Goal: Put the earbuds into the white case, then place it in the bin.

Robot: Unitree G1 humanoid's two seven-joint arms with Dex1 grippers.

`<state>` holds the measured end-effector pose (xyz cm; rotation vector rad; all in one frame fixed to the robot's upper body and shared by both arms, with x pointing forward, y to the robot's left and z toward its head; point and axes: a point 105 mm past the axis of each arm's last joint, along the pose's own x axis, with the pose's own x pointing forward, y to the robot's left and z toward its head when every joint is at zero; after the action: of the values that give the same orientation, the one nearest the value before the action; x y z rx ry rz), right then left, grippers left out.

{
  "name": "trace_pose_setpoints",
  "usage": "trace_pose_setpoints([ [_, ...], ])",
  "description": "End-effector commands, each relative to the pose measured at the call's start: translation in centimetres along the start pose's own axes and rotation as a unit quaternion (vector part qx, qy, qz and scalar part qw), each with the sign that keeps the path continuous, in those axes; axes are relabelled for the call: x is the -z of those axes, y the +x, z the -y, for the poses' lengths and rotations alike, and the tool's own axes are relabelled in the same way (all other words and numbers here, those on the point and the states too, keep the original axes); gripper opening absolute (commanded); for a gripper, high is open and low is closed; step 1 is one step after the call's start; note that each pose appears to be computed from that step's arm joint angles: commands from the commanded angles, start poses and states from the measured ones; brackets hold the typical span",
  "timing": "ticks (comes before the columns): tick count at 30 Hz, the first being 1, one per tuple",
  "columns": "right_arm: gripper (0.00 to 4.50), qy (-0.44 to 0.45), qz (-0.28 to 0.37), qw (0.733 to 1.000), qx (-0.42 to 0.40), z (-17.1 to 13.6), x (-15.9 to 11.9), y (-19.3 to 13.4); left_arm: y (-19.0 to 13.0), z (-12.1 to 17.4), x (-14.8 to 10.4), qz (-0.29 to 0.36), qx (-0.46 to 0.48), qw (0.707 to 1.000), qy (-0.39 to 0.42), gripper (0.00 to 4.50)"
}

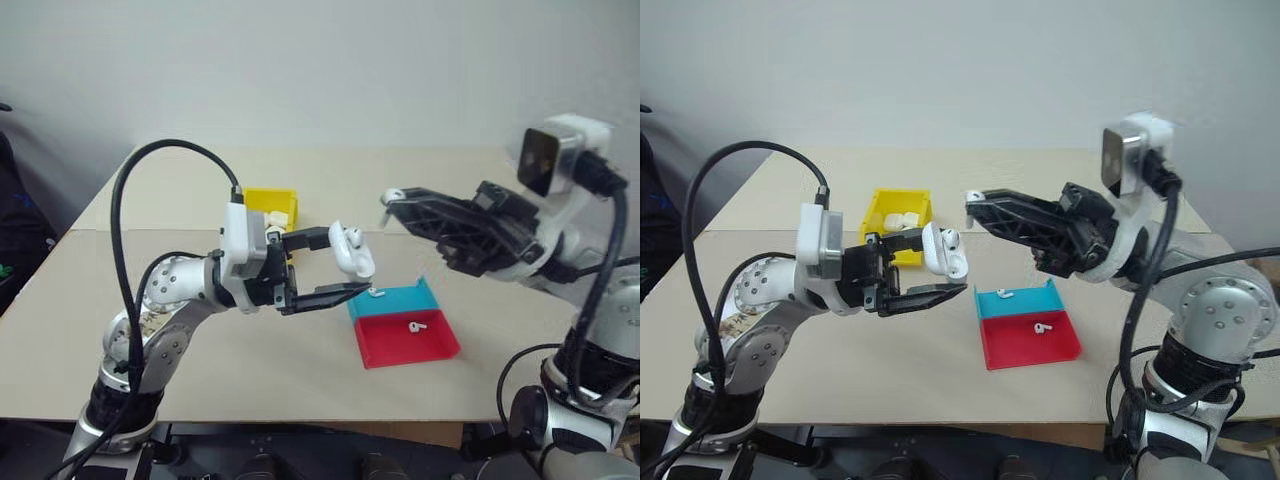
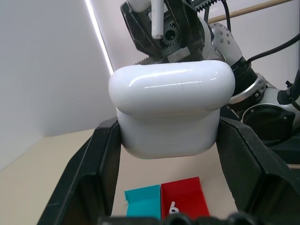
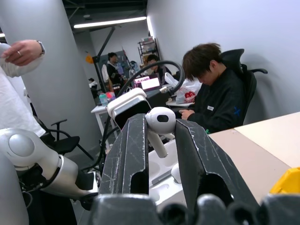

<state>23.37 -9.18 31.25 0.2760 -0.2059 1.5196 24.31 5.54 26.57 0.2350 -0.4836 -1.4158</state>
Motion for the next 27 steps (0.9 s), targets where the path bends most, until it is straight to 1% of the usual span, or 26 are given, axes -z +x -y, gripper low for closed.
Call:
trace_pose_setpoints([
  [1, 0.68, -0.031, 0.001, 0.999, -0.029, -1.5, -0.5, 0.2, 0.3, 0.3, -0.8, 0.014, 0.008, 1.0, 0.018, 2.77],
  [11, 0.68, -0.05, -0.032, 0.997, -0.057, -2.4, 0.9, 0.2, 0.3, 0.4, -0.8, 0.016, -0.005, 1.0, 0.019, 2.77],
  [16, 0.68, -0.066, -0.035, 0.996, -0.045, -2.0, 1.8, 0.4, 0.3, 0.5, -0.8, 0.016, -0.009, 1.0, 0.018, 2.77],
  [27, 0.68, -0.083, -0.036, 0.995, -0.034, -1.6, 2.3, 0.2, 0.1, 0.6, -0.5, 0.014, -0.01, 1.0, 0.018, 2.77],
])
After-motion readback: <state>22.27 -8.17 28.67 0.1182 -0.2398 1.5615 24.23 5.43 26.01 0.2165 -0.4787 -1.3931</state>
